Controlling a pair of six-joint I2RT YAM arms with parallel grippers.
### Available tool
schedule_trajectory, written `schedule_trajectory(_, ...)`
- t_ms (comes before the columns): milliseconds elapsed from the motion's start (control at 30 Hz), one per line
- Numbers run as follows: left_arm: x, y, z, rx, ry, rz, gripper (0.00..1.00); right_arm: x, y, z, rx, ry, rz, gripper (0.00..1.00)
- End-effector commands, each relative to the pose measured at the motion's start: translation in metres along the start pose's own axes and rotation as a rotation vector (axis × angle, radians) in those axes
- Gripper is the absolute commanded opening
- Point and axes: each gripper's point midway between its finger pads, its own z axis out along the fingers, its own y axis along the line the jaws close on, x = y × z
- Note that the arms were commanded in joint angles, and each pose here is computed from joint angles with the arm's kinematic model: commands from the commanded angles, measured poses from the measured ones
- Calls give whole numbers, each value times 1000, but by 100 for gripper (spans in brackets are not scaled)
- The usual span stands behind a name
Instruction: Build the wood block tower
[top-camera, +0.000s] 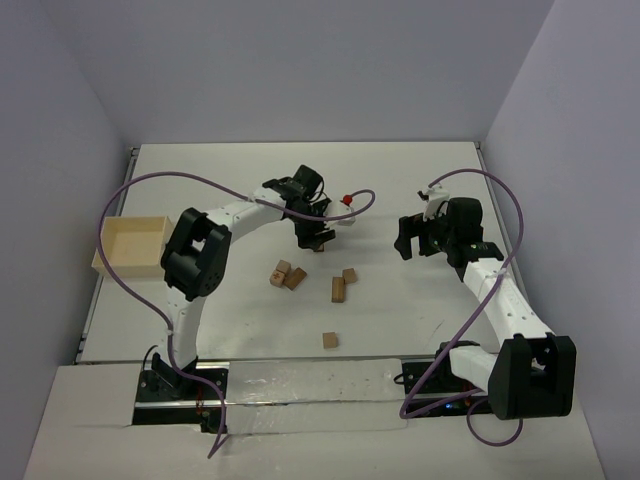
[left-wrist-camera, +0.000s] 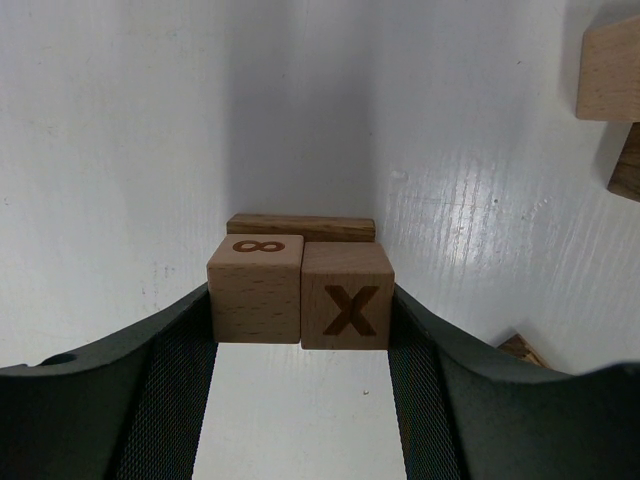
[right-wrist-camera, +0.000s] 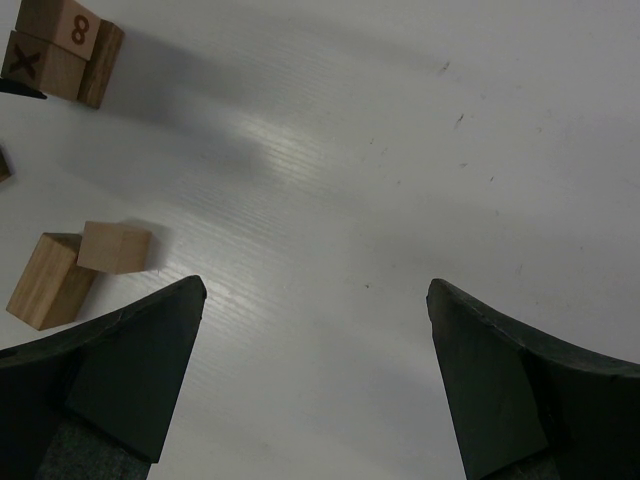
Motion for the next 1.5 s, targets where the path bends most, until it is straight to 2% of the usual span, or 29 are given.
schedule_trajectory(0, -24, 14, -2, -35, -59, 54, 9, -15, -2, -2, 0, -28, -17, 100)
schedule_trajectory(467, -26, 16, 0, -39, -55, 66, 10, -14, -1, -2, -6, -23, -16, 100)
schedule_trajectory(900, -19, 8, 4, -17, -39, 67, 18, -14, -1, -1, -7, -23, -18, 100)
schedule_trajectory(1167, -17, 8, 4, -21, -34, 62, 18, -14, -1, -1, -7, -22, -20, 100)
schedule_trajectory(1267, -16, 8, 5, -19, -30, 61, 21, -14, -1, -1, -9, -22, -20, 100)
schedule_trajectory(1467, -13, 6, 5, -16, -18, 65, 32, -13, -1, -1, -8, -21, -19, 100)
